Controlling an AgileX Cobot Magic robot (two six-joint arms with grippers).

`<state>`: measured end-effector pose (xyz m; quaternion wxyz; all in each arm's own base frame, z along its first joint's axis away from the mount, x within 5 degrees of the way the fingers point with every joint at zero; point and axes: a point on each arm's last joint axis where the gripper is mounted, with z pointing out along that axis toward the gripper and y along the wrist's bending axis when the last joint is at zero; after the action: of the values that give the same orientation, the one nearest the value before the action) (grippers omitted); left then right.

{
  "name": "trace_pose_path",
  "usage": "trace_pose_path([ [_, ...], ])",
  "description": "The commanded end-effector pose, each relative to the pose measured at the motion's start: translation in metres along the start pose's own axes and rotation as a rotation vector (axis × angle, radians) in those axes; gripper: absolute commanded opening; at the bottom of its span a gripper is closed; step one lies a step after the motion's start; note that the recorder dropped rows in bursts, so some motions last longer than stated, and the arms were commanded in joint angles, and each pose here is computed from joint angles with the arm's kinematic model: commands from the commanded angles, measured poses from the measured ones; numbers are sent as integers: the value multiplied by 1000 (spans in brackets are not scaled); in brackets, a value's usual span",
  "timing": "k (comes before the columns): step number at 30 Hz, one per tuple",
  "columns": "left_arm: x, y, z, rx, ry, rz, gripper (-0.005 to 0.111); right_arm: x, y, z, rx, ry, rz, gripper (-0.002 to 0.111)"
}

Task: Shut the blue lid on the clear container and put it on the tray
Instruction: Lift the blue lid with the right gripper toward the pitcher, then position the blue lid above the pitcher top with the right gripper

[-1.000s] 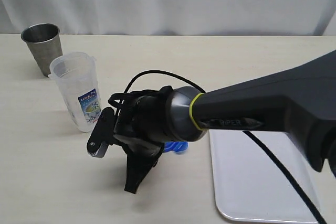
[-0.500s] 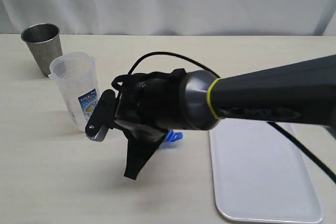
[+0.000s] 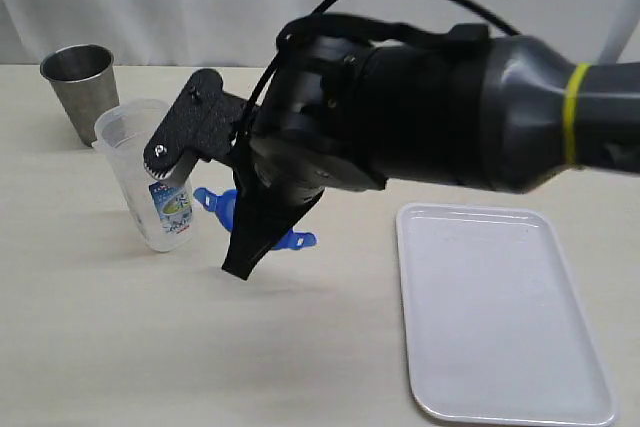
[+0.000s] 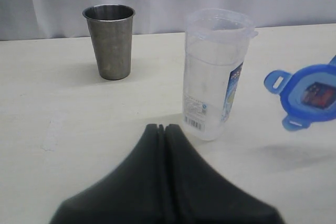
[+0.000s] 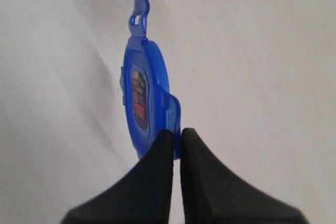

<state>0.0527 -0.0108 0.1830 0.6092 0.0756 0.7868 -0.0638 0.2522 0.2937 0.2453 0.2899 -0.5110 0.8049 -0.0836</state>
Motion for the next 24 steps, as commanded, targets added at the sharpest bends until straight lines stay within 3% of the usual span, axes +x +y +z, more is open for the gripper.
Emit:
trace_pose_path([
  [1, 0, 0, 0, -4, -8, -4, 0, -1, -12, -29, 20, -61, 33, 4],
  [15, 0, 0, 0, -4, -8, -4, 0, -7, -38, -104, -56, -349, 182, 4],
  [24, 0, 0, 0, -4, -8, -4, 0, -35, -57, -145, -424, -580, 274, 4],
])
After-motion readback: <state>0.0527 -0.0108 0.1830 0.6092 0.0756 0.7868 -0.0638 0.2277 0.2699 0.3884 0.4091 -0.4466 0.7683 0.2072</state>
